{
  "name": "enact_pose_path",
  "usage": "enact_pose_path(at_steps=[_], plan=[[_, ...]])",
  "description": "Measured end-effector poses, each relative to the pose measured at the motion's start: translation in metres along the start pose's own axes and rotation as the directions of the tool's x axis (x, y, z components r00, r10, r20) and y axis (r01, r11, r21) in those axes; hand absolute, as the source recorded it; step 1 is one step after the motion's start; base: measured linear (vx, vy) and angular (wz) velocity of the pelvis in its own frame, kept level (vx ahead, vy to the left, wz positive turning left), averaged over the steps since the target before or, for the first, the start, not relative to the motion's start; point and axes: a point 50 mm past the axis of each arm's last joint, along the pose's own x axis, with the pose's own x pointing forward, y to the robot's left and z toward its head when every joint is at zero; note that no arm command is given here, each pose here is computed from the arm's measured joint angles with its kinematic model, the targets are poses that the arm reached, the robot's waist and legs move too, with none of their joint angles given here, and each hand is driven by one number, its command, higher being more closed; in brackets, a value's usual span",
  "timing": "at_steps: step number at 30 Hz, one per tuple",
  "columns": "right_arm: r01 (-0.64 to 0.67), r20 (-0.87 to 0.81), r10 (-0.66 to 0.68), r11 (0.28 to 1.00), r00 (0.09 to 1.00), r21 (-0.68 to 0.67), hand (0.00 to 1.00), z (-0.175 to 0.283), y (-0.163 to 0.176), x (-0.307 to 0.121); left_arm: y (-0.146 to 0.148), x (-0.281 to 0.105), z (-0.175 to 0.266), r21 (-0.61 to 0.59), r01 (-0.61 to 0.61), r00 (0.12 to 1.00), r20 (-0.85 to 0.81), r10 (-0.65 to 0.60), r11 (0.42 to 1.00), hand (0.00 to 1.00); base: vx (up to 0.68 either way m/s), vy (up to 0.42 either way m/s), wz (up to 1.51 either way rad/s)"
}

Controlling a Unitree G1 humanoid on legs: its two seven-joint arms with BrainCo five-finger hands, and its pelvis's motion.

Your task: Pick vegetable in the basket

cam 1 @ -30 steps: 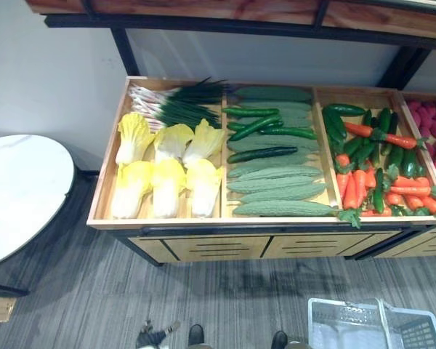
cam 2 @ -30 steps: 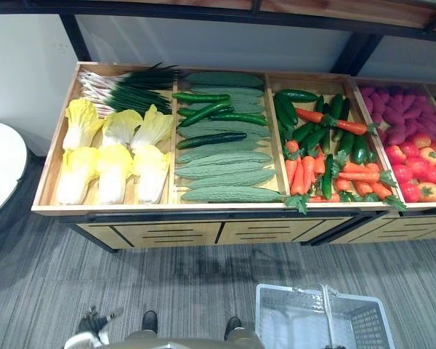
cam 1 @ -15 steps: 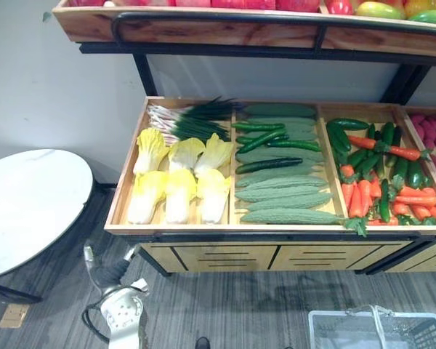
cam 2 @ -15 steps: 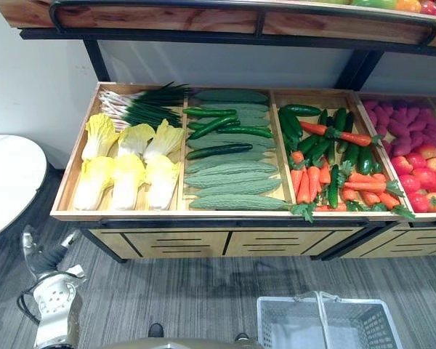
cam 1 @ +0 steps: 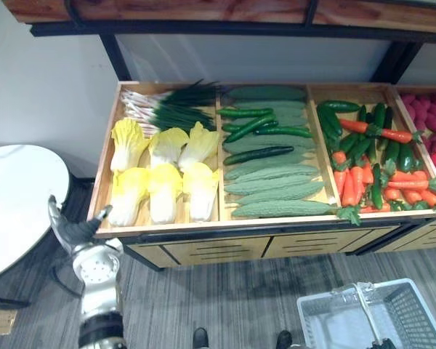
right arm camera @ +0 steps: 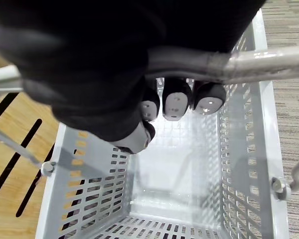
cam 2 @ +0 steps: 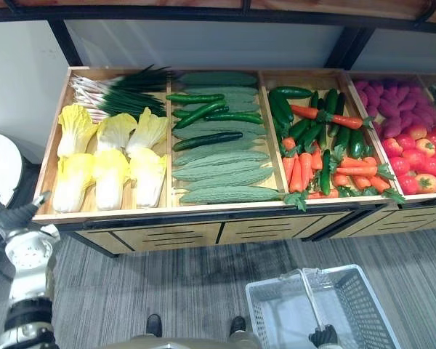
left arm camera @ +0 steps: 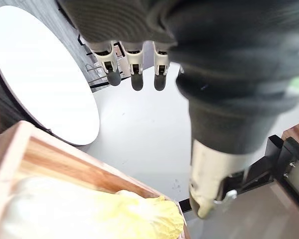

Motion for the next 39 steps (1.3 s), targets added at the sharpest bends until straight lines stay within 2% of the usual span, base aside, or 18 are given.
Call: enact_pose_path(at_steps=[7,14,22,31,39], plan=[[0.023,0.103,-0.021,0.999,0.995,-0.024,1.0,0.031,-0.008,0.007,-0.005,0.035,0.026,0.008,-0.042,0.999,0.024,0.042,0.999,0.0,0.0,0.001,0.0],[0.027,0.146,-0.023,0.999,0.989,-0.026,1.0,0.047,-0.008,0.009,-0.013,0.035,0.027,0.048,-0.028,0.999,0.021,0.027,0.998,0.0,0.0,0.005,-0.01],[0.036,0.187,-0.03,0.999,0.982,-0.025,1.0,0.057,-0.009,0.01,-0.044,0.011,0.048,0.041,0.087,0.987,0.134,-0.091,0.995,0.0,-0.01,0.003,-0.03],[0.045,0.203,-0.041,0.999,0.978,-0.018,1.0,0.062,-0.012,0.01,-0.077,-0.024,0.044,0.004,0.249,0.961,0.122,-0.247,0.969,0.0,-0.02,0.003,-0.06],[0.044,0.237,-0.033,0.998,0.971,-0.044,1.0,0.076,-0.009,0.011,-0.083,-0.031,0.043,-0.009,0.27,0.957,0.11,-0.267,0.963,0.0,0.03,0.004,0.01]])
